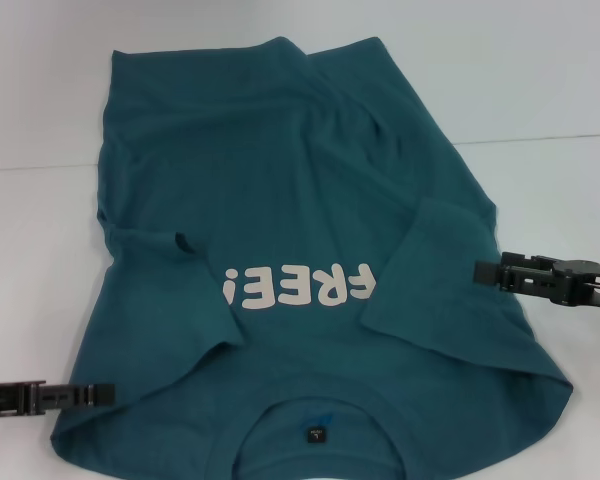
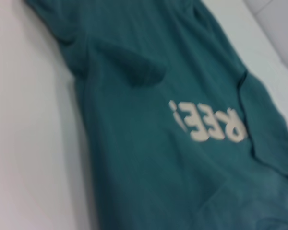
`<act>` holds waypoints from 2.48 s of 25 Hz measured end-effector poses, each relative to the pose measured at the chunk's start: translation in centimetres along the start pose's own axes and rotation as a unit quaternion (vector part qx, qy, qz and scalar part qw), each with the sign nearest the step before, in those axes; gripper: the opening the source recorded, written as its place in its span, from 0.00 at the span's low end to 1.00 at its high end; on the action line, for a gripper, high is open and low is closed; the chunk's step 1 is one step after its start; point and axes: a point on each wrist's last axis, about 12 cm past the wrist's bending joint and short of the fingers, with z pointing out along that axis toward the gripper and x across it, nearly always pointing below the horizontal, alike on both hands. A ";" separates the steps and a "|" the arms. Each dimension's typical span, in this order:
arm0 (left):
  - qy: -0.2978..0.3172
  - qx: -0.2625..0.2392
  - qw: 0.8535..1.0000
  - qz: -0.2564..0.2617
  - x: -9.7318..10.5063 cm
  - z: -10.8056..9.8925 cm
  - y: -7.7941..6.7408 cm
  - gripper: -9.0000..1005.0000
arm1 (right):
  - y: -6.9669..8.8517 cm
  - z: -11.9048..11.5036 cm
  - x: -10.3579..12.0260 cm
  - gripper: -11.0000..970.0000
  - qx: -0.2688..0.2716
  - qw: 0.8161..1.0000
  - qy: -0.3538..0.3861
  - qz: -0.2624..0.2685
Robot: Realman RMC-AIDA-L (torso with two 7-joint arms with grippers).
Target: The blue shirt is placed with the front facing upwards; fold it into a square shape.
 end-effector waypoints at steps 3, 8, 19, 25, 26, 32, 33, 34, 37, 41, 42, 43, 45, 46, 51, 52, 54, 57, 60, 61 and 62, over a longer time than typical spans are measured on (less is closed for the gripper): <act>0.009 -0.012 1.000 0.000 0.1 0.0 0.3 0.92 | 0.0 0.0 0.0 0.97 0.000 1.000 -0.001 0.002; 0.008 -0.023 1.000 0.000 0.1 0.0 0.5 0.92 | 0.0 -0.1 0.0 0.97 -0.001 1.000 -0.003 0.004; 0.012 -0.027 1.000 0.002 0.0 0.0 0.6 0.92 | -0.1 -0.3 0.3 0.97 0.001 1.000 -0.003 0.007; 0.021 -0.033 0.999 0.002 0.2 0.0 0.7 0.92 | -0.1 -0.4 0.3 0.97 0.001 1.000 -0.004 0.008; 0.021 -0.033 0.999 0.002 0.2 0.0 0.7 0.92 | -0.1 -0.5 0.3 0.97 0.001 1.000 -0.004 0.008; 0.023 -0.036 0.999 0.003 0.3 0.1 0.8 0.92 | -0.1 -0.5 0.3 0.97 0.001 1.000 -0.004 0.015; 0.025 -0.035 0.999 0.004 0.3 0.2 0.7 0.92 | -0.1 -0.5 0.3 0.97 0.000 1.000 -0.004 0.015; 0.026 -0.034 0.999 0.004 0.4 0.2 0.7 0.92 | -0.1 -0.5 0.3 0.97 0.000 1.000 -0.004 0.015; 0.032 -0.029 0.999 0.008 0.4 0.3 0.6 0.92 | -0.1 -0.5 0.3 0.97 0.000 1.000 -0.004 0.015; 0.044 -0.017 0.999 0.015 0.5 0.5 0.2 0.92 | -0.1 -0.5 0.3 0.97 0.000 1.000 -0.004 0.015; 0.047 -0.014 0.999 0.017 0.4 0.6 0.0 0.92 | -0.1 -0.4 0.3 0.97 0.000 1.000 -0.004 0.015; 0.048 -0.010 0.999 0.020 0.4 0.7 -0.1 0.92 | -0.1 -0.4 0.2 0.97 -0.001 1.000 -0.004 0.014; 0.050 -0.003 0.998 0.025 0.0 0.9 -0.5 0.92 | -0.1 -0.4 0.2 0.97 -0.001 1.000 -0.004 0.014; 0.050 -0.001 0.998 0.027 -0.1 0.9 -0.6 0.92 | -0.1 -0.4 0.2 0.97 -0.001 1.000 -0.004 0.014; 0.051 0.001 0.998 0.034 -0.6 1.1 -0.8 0.92 | -0.1 -0.3 0.2 0.97 0.001 1.000 -0.005 0.014; 0.050 -0.002 0.998 0.034 -0.6 1.1 -0.7 0.92 | -0.1 -0.3 0.2 0.97 0.001 1.000 -0.005 0.014; 0.048 -0.005 0.998 0.032 -0.5 0.9 -0.6 0.92 | -0.1 -0.2 0.2 0.97 0.001 1.000 -0.005 0.014; 0.044 -0.012 0.999 0.027 -0.3 0.5 -0.2 0.92 | -0.1 -0.2 0.2 0.97 0.000 1.000 -0.006 0.014; 0.045 -0.018 0.999 0.024 0.0 0.2 0.0 0.92 | 0.0 -0.1 0.2 0.97 -0.001 1.000 -0.006 0.014; 0.047 -0.021 0.998 0.023 0.2 0.1 0.1 0.92 | 0.0 -0.1 0.2 0.97 -0.001 1.000 -0.006 0.014; 0.049 -0.022 0.998 0.022 0.3 0.1 0.2 0.92 | 0.0 -0.1 0.2 0.97 -0.001 1.000 -0.006 0.014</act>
